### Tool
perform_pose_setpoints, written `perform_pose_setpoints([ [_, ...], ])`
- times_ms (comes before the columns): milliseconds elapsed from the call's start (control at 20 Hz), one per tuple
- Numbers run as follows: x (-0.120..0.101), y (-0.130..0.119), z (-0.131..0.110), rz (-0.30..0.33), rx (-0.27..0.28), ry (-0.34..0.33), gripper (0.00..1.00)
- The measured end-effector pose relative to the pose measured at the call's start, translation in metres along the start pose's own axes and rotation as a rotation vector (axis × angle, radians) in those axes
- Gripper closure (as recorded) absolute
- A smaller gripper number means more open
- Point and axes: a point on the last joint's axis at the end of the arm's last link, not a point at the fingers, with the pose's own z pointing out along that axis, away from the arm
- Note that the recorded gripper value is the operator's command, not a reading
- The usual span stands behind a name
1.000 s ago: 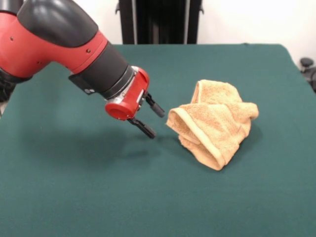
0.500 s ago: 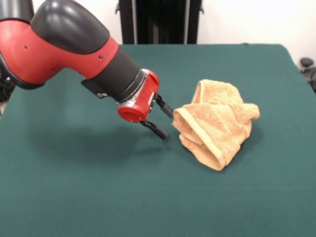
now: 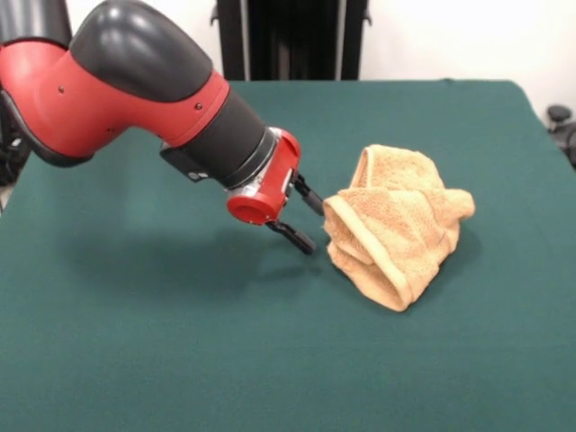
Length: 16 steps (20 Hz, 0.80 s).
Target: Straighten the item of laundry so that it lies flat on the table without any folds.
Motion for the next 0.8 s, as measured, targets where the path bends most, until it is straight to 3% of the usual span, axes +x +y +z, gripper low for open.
perform_pose_setpoints([
  [450, -0.002, 0.002, 0.006, -0.026, 0.003, 0.028, 0.0],
  [800, -0.012, 0.001, 0.007, -0.091, 0.021, 0.099, 0.0],
])
